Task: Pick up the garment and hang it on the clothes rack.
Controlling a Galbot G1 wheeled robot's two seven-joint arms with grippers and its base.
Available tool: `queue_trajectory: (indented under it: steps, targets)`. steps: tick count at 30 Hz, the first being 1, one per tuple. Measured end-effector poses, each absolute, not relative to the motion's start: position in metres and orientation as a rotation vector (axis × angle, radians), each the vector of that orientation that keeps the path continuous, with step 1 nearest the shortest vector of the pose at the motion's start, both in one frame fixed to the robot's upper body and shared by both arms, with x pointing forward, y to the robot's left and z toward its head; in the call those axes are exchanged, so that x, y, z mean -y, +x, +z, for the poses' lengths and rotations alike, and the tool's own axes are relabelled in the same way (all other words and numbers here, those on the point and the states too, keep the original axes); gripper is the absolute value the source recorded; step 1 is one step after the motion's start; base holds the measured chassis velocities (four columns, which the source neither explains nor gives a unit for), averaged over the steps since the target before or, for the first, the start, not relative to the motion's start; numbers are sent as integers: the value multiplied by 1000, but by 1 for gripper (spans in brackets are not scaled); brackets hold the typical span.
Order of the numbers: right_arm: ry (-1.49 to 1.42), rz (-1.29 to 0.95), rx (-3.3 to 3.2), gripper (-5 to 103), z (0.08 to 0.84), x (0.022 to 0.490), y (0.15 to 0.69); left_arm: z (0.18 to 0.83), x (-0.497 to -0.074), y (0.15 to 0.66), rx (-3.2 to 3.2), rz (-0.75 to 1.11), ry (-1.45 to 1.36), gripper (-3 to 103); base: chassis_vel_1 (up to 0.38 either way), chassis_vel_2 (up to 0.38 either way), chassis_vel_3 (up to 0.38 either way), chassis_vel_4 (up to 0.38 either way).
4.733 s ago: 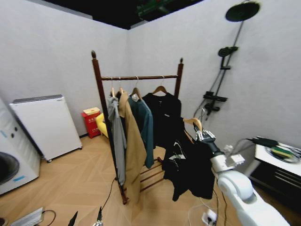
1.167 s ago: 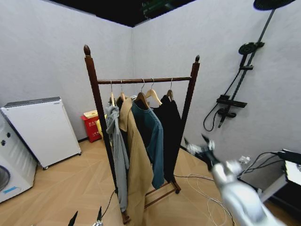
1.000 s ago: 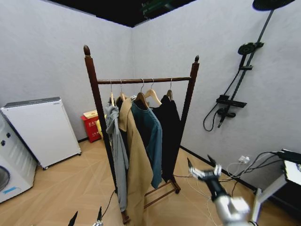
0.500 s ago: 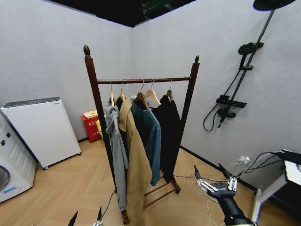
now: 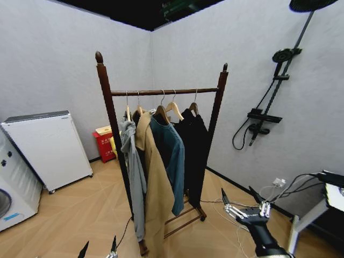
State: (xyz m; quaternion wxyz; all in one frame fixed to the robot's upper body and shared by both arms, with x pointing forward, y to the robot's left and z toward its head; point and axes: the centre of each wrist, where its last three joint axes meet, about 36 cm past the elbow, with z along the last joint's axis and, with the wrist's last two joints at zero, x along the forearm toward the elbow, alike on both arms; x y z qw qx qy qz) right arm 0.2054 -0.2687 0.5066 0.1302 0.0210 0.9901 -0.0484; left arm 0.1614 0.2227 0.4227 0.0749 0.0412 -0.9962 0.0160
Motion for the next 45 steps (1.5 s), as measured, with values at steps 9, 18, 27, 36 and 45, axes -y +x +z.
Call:
queue_trajectory:
  steps: [9, 18, 27, 36, 45]
  targets:
    - [61, -139, -2877, 100, 506, 269, 206, 423, -223, 161, 2989, 48, 124, 100, -4, -6, -7, -4]
    - [60, -138, -2878, 100, 506, 269, 206, 423, -223, 161, 2989, 48, 124, 100, -82, -88, -81, -76]
    - [61, -136, -2879, 100, 506, 269, 206, 423, -223, 161, 2989, 48, 124, 100, -107, -115, -116, -116]
    - [61, -136, -2879, 100, 506, 269, 206, 423, -223, 161, 2989, 48, 124, 100, -111, -127, -134, -122]
    - [61, -136, -2879, 100, 506, 269, 206, 423, -223, 161, 2989, 48, 124, 100, -133, -132, -121, -123]
